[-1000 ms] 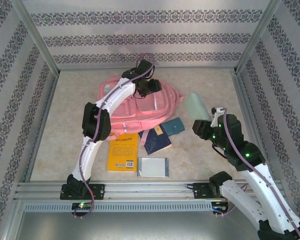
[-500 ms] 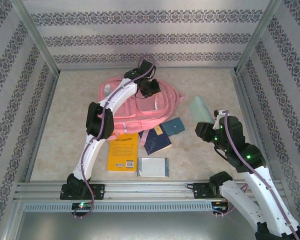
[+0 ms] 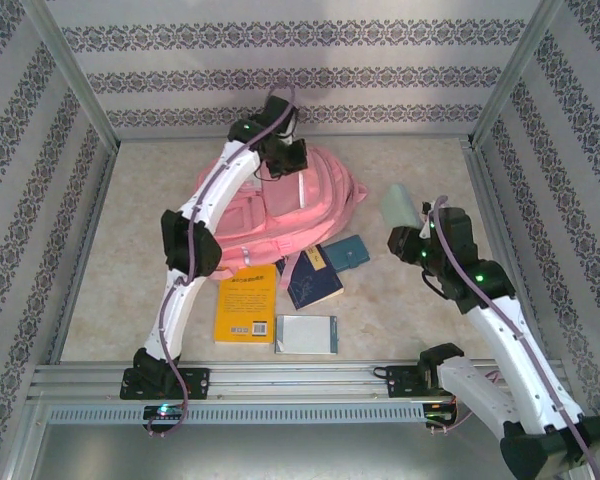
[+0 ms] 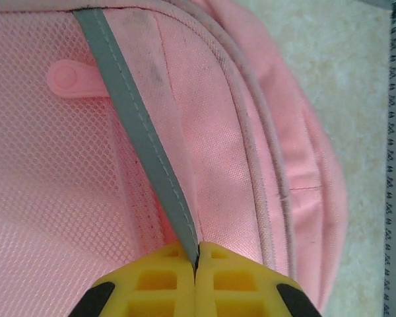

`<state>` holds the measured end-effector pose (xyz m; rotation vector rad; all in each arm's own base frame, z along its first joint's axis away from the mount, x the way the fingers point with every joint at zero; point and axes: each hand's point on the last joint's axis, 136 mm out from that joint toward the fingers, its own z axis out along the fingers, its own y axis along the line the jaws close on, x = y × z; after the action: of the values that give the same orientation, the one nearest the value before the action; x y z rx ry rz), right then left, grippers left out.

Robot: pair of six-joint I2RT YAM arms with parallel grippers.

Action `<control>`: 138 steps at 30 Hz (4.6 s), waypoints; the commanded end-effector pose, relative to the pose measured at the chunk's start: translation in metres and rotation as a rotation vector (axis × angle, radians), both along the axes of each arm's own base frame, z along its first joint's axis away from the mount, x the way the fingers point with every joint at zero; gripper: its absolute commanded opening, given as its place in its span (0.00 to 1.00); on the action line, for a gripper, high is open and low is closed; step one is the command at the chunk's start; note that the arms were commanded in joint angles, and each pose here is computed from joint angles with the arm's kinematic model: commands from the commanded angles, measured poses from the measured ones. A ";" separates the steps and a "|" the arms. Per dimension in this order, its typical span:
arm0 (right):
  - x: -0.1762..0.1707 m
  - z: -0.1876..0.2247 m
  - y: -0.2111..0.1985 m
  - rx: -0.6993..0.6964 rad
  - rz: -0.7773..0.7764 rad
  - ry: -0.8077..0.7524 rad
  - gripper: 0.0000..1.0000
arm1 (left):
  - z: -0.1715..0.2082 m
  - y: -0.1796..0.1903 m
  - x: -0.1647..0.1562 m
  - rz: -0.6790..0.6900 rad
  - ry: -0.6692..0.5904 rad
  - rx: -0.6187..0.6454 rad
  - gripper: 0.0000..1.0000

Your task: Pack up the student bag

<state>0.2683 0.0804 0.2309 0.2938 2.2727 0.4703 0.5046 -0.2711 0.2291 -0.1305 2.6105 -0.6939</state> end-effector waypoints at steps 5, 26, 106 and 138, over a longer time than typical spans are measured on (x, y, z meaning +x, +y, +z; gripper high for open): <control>0.034 0.029 0.024 0.158 0.053 -0.135 0.37 | 0.111 0.028 -0.068 -0.138 -0.164 0.023 0.00; 0.037 0.044 0.163 0.803 0.493 0.006 0.36 | 0.078 -0.004 -0.139 -0.287 -0.032 0.139 0.15; 0.031 -0.021 0.194 0.699 0.452 0.356 0.31 | 0.173 0.049 -0.183 -0.259 -0.389 0.492 0.00; 0.172 -0.071 0.270 0.781 0.107 0.462 0.83 | 0.169 0.022 -0.162 -0.304 -0.433 0.456 0.00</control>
<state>0.4383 0.3572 0.1524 0.7890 2.4364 1.5313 0.3408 -0.2534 0.3725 0.5337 2.3965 -0.1522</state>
